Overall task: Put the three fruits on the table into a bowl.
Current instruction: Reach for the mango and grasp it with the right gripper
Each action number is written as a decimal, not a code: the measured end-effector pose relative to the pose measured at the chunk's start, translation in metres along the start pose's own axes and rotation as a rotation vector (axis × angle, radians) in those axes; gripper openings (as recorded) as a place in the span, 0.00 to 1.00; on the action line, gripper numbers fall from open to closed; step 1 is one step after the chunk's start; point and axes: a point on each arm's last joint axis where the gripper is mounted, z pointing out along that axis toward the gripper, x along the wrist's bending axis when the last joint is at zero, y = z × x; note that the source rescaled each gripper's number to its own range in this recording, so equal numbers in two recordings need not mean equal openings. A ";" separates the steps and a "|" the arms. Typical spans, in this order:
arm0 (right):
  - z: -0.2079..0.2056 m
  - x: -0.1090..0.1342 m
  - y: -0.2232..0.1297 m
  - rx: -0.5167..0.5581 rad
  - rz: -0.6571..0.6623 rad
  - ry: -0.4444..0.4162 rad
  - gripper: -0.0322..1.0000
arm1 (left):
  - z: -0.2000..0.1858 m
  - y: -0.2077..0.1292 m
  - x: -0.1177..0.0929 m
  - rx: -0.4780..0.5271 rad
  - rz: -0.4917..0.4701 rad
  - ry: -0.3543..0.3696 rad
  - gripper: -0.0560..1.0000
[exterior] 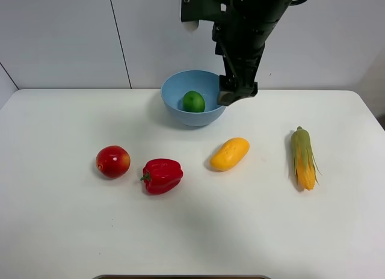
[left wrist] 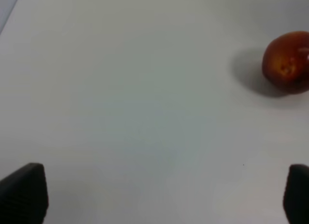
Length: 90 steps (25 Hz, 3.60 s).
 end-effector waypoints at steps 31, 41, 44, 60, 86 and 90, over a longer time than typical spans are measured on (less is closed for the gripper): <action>0.100 -0.001 -0.066 0.292 -0.181 0.111 0.97 | 0.000 0.000 0.000 0.000 0.000 0.000 1.00; 0.137 -0.002 -0.061 0.250 -0.185 0.124 0.97 | 0.000 0.000 0.000 0.000 0.000 0.000 1.00; 0.141 -0.002 -0.060 0.236 -0.200 0.131 0.97 | 0.000 0.000 0.000 0.000 0.000 0.000 1.00; 0.178 0.008 -0.058 0.241 -0.277 0.220 0.97 | 0.000 0.000 0.000 0.000 0.000 0.000 1.00; 0.230 0.020 -0.066 0.268 -0.299 0.300 0.97 | 0.000 0.000 0.000 0.000 0.000 0.000 1.00; 0.236 0.021 -0.067 0.266 -0.298 0.300 0.97 | 0.000 0.000 0.000 0.000 0.000 0.000 1.00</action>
